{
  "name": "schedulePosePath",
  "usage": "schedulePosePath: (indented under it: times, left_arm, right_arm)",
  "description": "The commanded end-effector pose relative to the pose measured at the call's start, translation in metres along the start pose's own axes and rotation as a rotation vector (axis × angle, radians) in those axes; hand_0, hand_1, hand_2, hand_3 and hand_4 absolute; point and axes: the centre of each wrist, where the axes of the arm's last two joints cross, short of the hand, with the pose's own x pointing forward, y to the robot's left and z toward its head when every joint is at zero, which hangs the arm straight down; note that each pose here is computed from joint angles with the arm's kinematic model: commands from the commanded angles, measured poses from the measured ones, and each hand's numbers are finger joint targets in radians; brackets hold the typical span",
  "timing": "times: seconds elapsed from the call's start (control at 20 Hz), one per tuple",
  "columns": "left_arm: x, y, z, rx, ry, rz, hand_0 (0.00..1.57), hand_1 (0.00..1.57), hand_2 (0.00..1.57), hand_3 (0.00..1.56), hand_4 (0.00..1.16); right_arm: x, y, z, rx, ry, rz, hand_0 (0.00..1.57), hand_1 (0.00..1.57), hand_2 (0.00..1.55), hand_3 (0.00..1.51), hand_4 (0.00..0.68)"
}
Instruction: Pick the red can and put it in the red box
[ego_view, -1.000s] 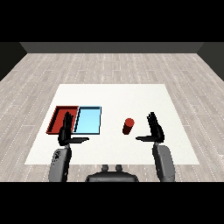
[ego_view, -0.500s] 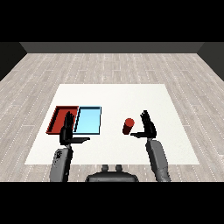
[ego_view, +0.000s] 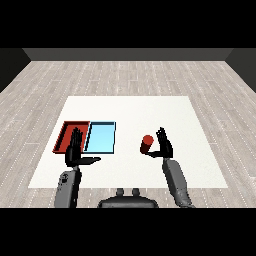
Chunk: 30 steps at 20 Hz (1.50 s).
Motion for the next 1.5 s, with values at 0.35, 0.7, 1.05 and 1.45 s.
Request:
schedulePosePath:
  times: [0.35, 0.7, 1.05, 1.45]
  left_arm:
    - [-0.017, 0.009, 0.0032, -0.020, -0.010, 0.005, 0.00, 0.00, 0.00, 0.00, 0.00]
    - [-0.009, -0.011, -0.0036, 0.004, -0.005, 0.015, 0.00, 0.00, 0.00, 0.00, 0.00]
    - [-0.017, 0.014, 0.0016, 0.017, -0.016, -0.004, 0.00, 0.00, 0.00, 0.00, 0.00]
    - [-0.012, -0.016, -0.0014, -0.007, -0.014, -0.001, 0.00, 0.00, 0.00, 0.00, 0.00]
  right_arm:
    - [-0.021, -0.009, -0.011, 0.008, 0.025, -0.037, 0.00, 0.00, 0.00, 0.00, 0.000]
    - [-0.026, 0.015, -0.011, -0.010, 0.043, -0.046, 0.00, 0.00, 0.00, 0.00, 0.000]
    - [-0.011, 0.020, -0.029, -0.005, 0.032, -0.045, 0.00, 0.00, 0.00, 0.00, 0.000]
    - [-0.021, 0.035, -0.046, -0.011, 0.064, -0.022, 0.00, 0.00, 0.00, 0.00, 0.000]
